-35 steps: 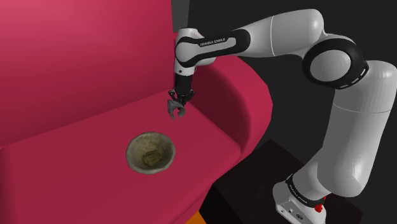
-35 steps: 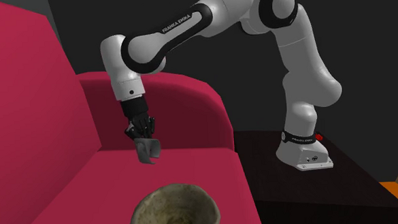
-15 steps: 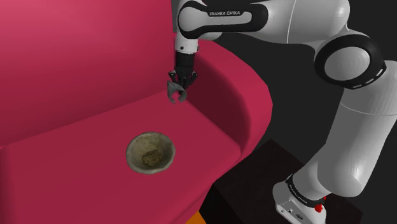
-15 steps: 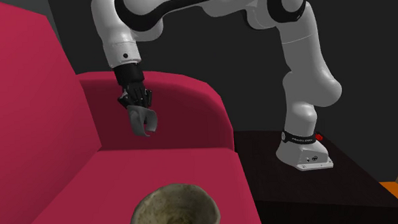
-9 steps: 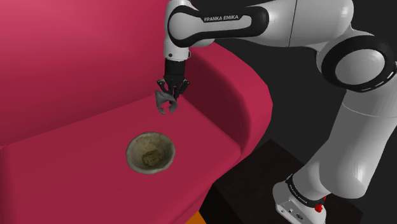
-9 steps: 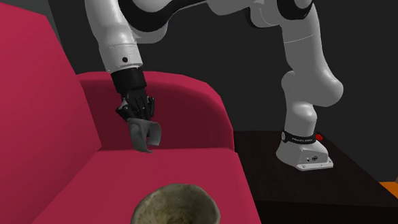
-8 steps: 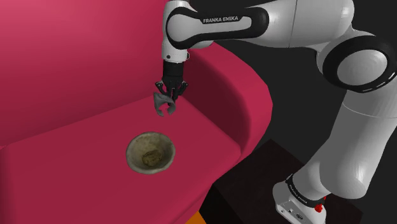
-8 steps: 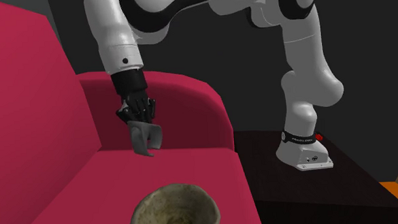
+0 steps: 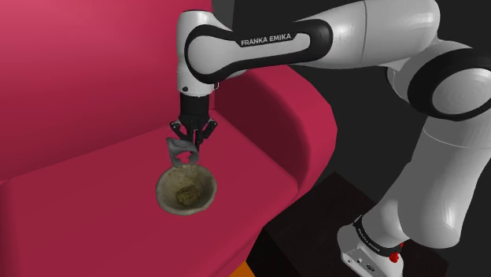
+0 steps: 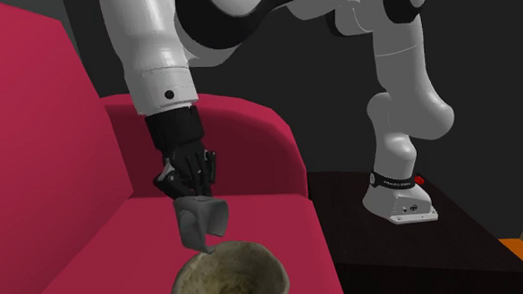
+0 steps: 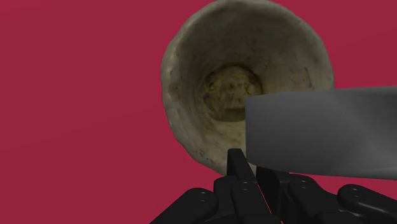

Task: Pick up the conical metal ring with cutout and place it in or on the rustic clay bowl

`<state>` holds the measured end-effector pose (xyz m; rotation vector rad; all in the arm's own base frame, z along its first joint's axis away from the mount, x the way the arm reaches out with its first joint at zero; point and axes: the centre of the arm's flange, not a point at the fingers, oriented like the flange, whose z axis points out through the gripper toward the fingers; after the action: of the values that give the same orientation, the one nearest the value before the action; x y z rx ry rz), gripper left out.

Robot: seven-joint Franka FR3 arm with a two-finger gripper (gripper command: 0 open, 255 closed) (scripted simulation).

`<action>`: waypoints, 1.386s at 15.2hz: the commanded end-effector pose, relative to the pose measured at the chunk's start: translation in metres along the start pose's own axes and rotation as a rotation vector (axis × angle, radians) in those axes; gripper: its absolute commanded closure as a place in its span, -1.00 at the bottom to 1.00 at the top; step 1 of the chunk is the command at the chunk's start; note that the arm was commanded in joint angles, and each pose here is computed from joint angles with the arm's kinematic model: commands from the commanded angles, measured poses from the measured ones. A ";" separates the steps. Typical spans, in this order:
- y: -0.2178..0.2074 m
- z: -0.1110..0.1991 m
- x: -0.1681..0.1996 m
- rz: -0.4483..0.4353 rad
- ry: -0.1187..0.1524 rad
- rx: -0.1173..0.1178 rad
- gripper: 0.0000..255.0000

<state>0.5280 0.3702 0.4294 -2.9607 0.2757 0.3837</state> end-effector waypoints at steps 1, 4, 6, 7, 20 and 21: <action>-0.015 0.007 -0.008 0.001 0.000 0.000 1.00; -0.013 0.023 -0.004 0.001 0.000 0.000 1.00; -0.012 0.033 -0.001 0.001 0.000 0.000 1.00; -0.011 0.038 0.000 0.001 0.000 0.000 1.00; -0.009 0.053 0.004 0.001 0.000 0.000 -1.00; -0.009 0.053 0.004 0.001 0.000 0.000 -1.00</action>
<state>0.5214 0.3873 0.3784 -2.9603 0.2774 0.3835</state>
